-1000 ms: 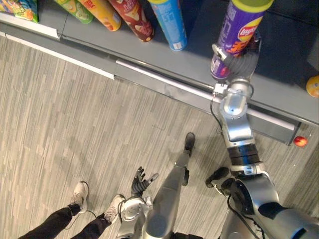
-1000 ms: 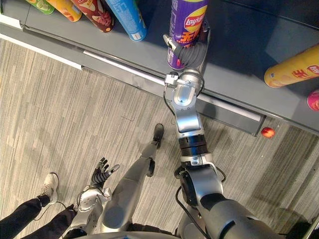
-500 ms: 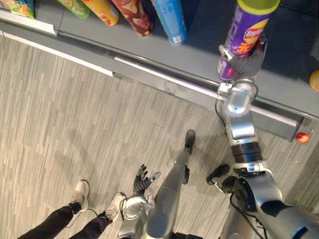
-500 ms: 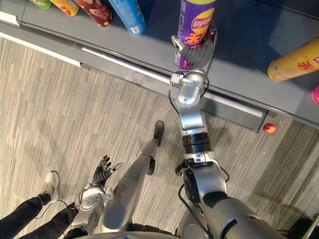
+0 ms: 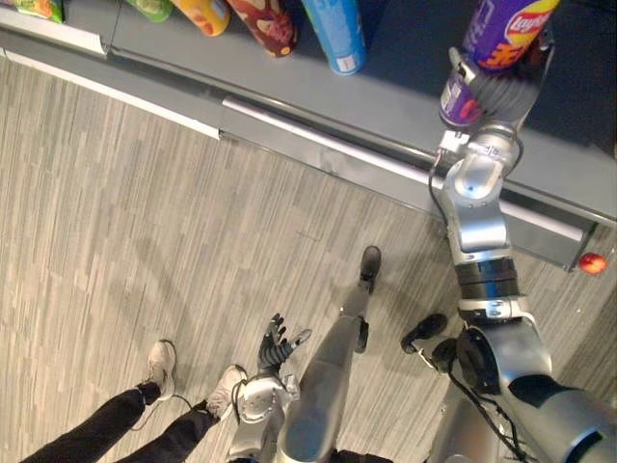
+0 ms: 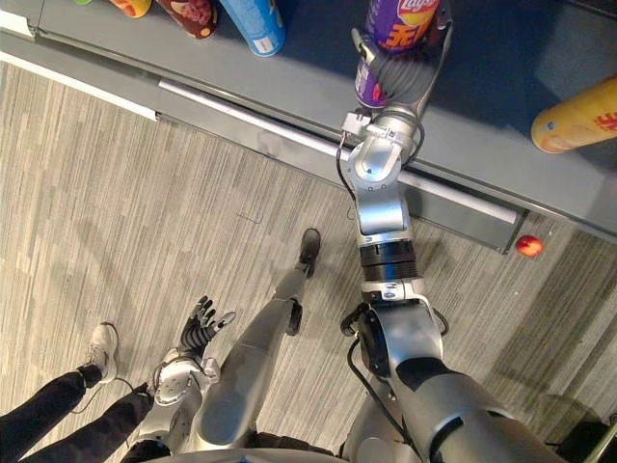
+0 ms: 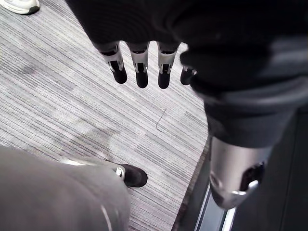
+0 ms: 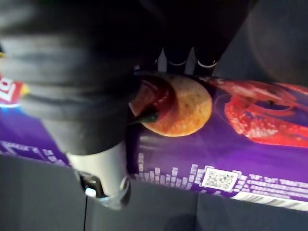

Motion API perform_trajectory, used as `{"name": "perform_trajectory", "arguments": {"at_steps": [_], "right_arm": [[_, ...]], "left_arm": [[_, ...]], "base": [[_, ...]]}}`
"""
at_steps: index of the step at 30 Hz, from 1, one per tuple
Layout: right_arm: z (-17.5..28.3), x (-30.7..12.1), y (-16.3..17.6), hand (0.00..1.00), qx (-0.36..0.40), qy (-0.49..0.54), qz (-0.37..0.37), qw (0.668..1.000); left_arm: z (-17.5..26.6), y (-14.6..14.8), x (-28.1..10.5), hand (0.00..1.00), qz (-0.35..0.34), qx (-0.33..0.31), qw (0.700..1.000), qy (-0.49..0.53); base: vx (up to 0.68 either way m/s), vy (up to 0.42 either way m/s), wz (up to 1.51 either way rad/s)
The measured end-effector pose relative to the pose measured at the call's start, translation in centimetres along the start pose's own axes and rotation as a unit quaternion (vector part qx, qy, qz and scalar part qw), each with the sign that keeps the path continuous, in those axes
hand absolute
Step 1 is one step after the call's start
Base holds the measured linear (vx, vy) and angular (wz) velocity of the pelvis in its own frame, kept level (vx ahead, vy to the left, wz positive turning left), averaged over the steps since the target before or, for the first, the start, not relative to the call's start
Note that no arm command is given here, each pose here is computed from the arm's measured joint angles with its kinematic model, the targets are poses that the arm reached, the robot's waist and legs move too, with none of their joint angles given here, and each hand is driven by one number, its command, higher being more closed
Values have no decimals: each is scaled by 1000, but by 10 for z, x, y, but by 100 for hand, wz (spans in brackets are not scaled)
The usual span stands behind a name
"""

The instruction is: Put the gum and the chips on the shelf.

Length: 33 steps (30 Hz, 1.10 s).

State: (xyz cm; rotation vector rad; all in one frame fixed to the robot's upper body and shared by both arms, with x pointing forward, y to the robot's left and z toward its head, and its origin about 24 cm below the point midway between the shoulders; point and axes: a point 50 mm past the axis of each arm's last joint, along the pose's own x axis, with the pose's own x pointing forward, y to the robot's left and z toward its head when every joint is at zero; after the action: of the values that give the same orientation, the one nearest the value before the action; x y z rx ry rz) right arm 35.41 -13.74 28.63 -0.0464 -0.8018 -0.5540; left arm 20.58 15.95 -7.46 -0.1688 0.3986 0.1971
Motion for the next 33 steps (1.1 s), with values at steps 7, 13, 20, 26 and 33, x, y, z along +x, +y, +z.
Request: {"name": "perform_trajectory", "arguments": {"at_steps": [7, 13, 20, 26, 33], "right_arm": [[2, 3, -4, 100, -11, -9, -30, 999], [2, 3, -7, 100, -19, -12, -45, 999], [4, 2, -6, 100, -29, -23, -49, 998], [10, 2, -5, 100, -21, -34, -49, 998], [11, 2, -5, 0, -18, -36, -48, 998]], "left_arm": [[5, -4, 0, 0, -10, -1, 1000, -10], [5, -5, 0, 0, -12, -1, 1000, -10], [5, -5, 0, 0, -18, -1, 1000, -10], [5, -5, 0, 0, -22, -2, 1000, -10], [4, -4, 0, 0, -23, -14, 1000, -8]], "base": [[-11, -67, 5], [-17, -56, -1], [-27, -55, -2], [-17, -37, -3], [-1, -48, 0]]}}
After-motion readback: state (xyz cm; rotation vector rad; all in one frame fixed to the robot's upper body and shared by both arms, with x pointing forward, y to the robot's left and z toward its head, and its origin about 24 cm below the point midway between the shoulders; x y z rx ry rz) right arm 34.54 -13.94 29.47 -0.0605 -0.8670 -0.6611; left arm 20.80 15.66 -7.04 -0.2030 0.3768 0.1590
